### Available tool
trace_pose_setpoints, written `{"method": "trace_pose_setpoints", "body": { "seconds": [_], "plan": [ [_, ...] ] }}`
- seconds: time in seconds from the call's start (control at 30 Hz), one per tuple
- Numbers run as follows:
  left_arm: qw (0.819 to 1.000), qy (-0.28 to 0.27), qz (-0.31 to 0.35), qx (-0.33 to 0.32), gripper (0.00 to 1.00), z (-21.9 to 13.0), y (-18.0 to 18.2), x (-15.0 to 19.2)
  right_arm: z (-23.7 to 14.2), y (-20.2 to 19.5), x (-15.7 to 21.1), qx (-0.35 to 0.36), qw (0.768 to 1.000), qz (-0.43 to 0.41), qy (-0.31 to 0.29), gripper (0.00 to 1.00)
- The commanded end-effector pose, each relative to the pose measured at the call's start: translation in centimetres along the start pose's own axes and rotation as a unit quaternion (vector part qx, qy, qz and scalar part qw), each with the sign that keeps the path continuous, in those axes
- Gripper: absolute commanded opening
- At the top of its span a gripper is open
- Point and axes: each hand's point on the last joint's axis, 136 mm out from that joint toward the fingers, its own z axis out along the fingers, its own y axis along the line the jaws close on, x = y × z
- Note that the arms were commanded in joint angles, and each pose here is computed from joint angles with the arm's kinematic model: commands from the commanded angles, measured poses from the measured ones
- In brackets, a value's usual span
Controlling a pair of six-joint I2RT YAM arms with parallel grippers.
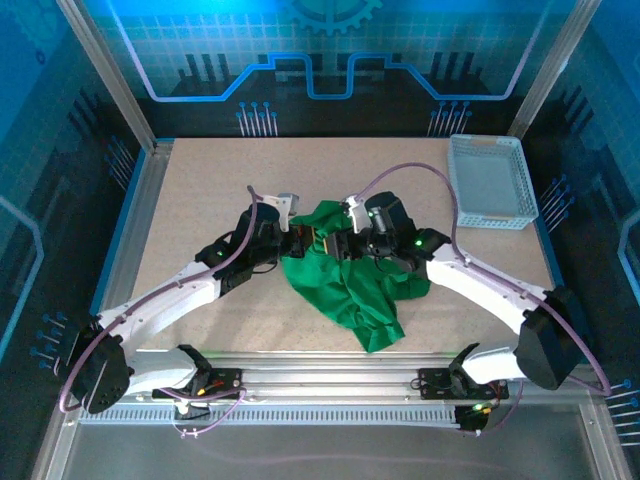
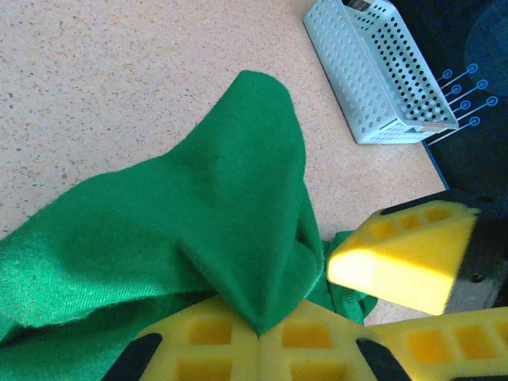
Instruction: Fold the inside-out t-shirt
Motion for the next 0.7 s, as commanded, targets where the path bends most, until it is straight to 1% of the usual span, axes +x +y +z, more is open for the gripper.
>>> {"method": "trace_pose_setpoints", "body": {
  "seconds": [0.0,0.27,0.57,0.6,0.67],
  "plan": [
    [1.000,-0.007,0.005,0.018,0.00,-0.2,-0.5,0.0,0.5,2.3,-1.7,-0.044,0.998,-0.027,-0.034,0.44],
    [1.000,-0.008,0.002,0.019,0.00,-0.5,-0.4,0.1,1.7,0.6,-1.7,-0.001,0.998,-0.048,-0.027,0.35],
    [1.000,-0.010,0.003,0.025,0.00,-0.7,-0.7,-0.1,2.6,-0.3,-1.4,0.018,0.998,-0.064,-0.025,0.33],
    [1.000,-0.010,0.003,0.026,0.00,-0.6,-0.8,-0.1,2.7,-0.4,-1.4,0.022,0.997,-0.065,-0.025,0.30],
    [1.000,-0.010,0.002,0.027,0.00,-0.7,-0.8,-0.1,2.8,-0.6,-1.7,0.030,0.997,-0.069,-0.027,0.21]
  ]
}}
